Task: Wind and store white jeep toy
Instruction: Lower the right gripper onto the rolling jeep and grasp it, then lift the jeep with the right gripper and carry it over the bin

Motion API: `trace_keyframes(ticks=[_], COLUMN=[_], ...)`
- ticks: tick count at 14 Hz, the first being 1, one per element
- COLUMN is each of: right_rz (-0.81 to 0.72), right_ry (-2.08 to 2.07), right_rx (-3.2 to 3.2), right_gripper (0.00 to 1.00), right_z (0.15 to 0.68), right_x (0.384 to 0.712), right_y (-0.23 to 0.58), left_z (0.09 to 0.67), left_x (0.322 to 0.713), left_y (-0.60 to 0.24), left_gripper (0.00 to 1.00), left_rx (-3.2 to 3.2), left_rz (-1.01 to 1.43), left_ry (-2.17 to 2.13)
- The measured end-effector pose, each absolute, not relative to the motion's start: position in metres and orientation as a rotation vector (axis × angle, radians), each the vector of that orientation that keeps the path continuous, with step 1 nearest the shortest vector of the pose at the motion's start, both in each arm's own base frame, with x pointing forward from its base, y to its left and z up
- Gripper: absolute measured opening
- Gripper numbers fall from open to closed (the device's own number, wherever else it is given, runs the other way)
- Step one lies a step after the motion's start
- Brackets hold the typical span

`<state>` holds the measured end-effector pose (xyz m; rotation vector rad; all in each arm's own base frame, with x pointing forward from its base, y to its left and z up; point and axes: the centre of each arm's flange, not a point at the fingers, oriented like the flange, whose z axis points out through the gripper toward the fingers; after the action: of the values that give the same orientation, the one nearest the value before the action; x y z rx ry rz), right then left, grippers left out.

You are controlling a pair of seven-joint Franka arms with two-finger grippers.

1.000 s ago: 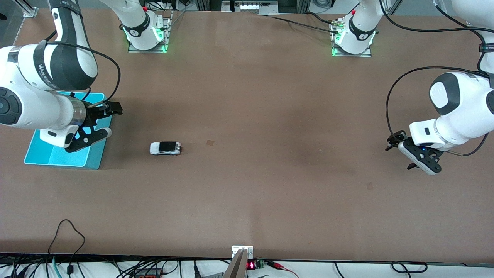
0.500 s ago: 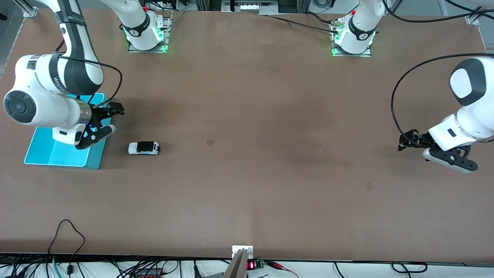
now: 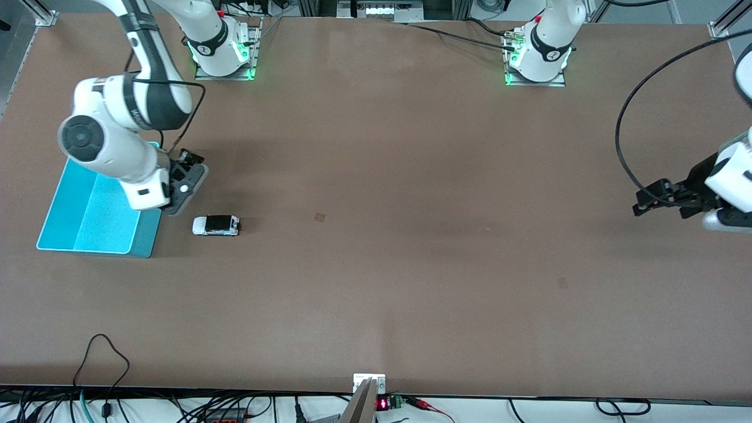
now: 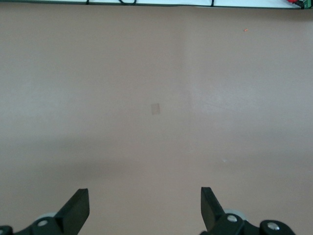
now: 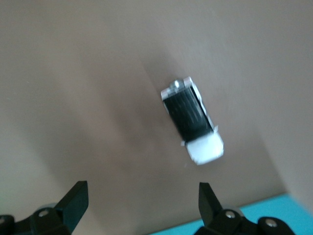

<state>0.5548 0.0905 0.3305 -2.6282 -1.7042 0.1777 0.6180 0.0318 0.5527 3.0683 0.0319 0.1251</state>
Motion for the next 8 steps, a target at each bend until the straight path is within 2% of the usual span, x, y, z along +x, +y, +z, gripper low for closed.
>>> trace_keyframes(ticks=[4, 8], right_rz=[0.055, 0.001], right_ry=[-2.065, -2.203], right_rx=[-2.445, -2.326], right_gripper=[1.0, 1.0], right_z=[0.302, 0.262], right_x=[0.567, 0.577], right_y=[0.096, 0.087], left_z=[0.591, 0.602], left_x=[0.592, 0.586], left_y=[0.021, 0.019], left_gripper=[1.0, 1.0], left_rx=[3.069, 3.071], left_rz=[0.066, 0.088], left_ry=[0.135, 0.133])
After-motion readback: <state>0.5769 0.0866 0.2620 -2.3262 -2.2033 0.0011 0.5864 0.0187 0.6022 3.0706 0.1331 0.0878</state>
